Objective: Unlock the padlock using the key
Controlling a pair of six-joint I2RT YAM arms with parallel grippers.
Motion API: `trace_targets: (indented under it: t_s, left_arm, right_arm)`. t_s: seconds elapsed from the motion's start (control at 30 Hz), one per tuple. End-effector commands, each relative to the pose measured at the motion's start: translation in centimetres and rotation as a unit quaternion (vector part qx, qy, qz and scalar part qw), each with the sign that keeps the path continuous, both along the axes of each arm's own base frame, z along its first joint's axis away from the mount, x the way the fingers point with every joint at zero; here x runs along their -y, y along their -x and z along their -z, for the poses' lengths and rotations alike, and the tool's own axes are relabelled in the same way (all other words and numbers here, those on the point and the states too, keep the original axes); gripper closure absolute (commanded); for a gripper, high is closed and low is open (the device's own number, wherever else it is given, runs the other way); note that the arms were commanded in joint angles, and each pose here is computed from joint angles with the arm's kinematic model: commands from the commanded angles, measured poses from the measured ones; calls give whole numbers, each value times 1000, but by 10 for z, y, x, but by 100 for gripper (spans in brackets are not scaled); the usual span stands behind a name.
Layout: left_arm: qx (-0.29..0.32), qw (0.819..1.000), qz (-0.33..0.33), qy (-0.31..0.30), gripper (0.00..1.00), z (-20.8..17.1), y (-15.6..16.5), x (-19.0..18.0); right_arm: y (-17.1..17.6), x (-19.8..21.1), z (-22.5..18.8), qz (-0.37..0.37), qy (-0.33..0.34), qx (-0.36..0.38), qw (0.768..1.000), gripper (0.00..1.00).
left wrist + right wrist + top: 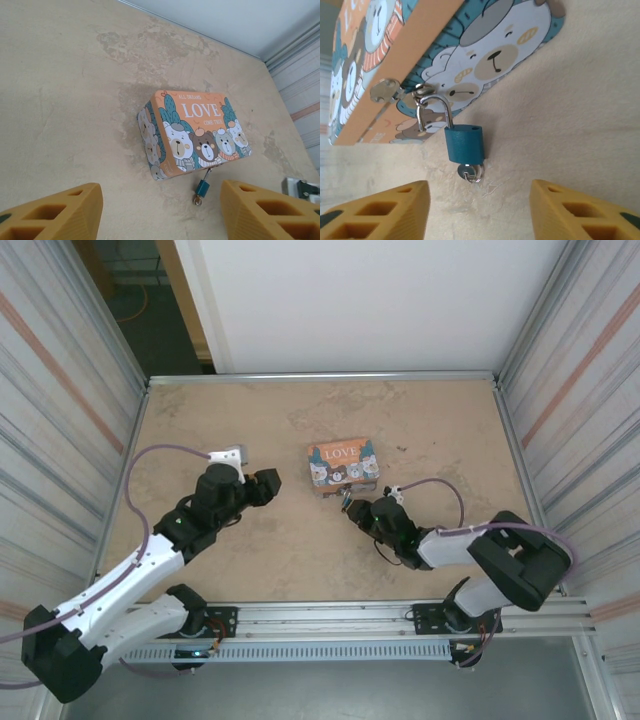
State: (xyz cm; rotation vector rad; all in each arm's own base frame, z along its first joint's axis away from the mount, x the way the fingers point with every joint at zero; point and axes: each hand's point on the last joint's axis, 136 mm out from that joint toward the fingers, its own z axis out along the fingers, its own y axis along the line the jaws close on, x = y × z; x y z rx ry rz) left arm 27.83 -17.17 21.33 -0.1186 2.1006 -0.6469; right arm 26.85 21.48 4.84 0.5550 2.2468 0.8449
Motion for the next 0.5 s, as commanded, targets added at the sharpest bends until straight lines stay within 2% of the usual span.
trace_targets:
  t_s: [0.0, 0.33, 0.47]
  left_arm:
    - [10, 1000, -17, -12, 34, -3, -1, -11]
    - [13, 999, -32, -19, 23, -6, -5, -25]
    - [16, 999, -35, -18, 21, -9, -6, -28]
  right_arm:
    - [0, 15, -8, 2, 67, 10, 998, 36]
    - [-3, 32, -42, -8, 122, 54, 991, 8]
    - [-5, 44, -53, 1, 127, 67, 990, 1]
